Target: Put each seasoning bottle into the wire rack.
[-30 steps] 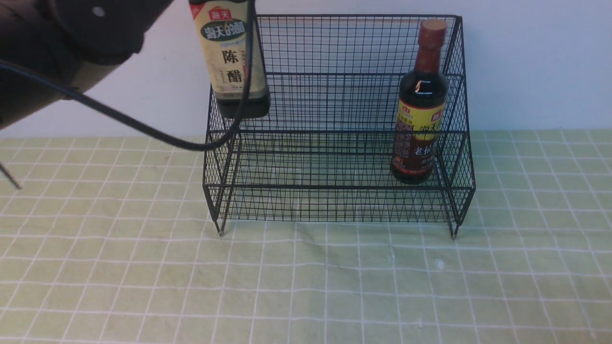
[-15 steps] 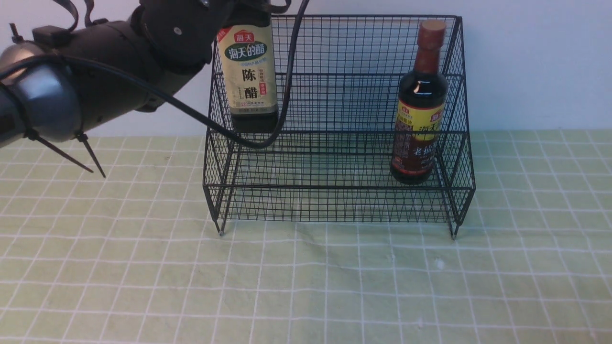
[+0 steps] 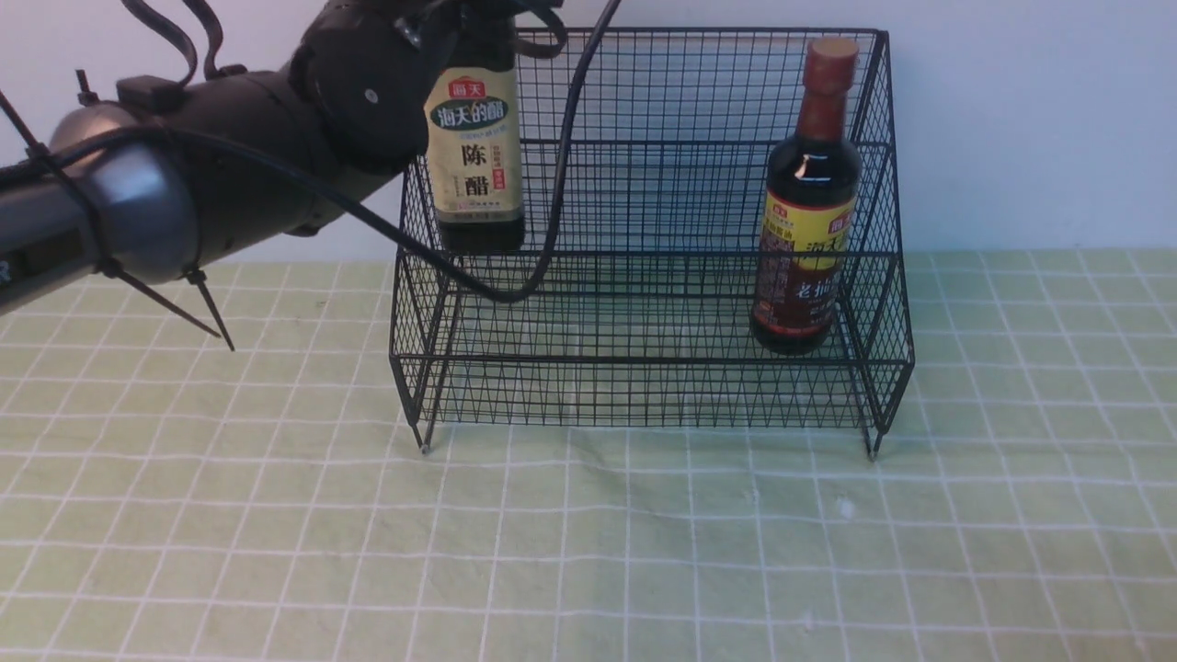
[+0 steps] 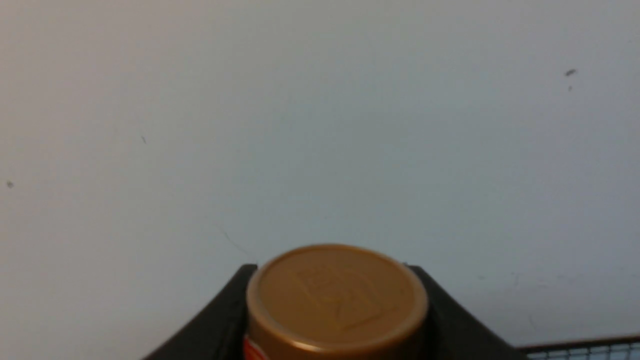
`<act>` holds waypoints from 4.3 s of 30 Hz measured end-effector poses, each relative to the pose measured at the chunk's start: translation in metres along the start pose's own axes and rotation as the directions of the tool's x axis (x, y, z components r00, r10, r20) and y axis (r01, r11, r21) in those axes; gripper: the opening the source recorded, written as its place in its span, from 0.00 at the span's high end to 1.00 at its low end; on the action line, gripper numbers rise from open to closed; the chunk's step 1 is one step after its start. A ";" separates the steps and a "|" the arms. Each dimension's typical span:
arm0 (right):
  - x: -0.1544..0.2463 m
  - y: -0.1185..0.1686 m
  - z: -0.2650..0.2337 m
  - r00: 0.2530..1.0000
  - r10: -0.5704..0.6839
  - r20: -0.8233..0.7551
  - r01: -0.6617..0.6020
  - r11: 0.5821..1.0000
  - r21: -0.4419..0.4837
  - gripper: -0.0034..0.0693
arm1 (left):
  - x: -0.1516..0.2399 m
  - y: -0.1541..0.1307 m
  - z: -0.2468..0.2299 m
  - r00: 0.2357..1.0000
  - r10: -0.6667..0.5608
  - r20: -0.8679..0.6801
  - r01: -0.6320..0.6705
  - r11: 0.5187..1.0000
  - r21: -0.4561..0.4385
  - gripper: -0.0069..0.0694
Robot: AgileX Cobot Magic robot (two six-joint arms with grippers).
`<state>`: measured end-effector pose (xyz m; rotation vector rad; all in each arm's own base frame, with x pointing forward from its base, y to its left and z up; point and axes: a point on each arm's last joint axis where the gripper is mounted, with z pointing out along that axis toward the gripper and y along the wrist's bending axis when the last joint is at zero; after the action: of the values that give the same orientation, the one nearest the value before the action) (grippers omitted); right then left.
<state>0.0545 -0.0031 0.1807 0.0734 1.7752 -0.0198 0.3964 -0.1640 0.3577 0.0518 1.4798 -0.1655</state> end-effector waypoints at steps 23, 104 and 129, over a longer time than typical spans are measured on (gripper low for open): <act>0.000 0.000 0.000 1.000 0.000 0.000 0.000 1.000 0.000 0.97 | 0.056 -0.019 0.005 0.945 0.090 -0.313 -0.019 0.975 0.221 0.51; 0.000 0.000 0.000 1.000 0.000 0.000 0.000 1.000 0.000 0.97 | -0.185 0.044 -0.318 0.916 0.308 -0.257 -0.080 0.768 0.635 0.92; 0.000 0.000 0.000 1.000 0.000 0.000 0.000 1.000 0.000 0.97 | -0.194 0.057 -0.402 0.937 0.288 -0.198 -0.198 0.905 0.377 0.92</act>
<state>0.0545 -0.0031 0.1807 0.0734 1.7752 -0.0198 -0.0078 -0.0380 0.5099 0.5672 1.6643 -0.2236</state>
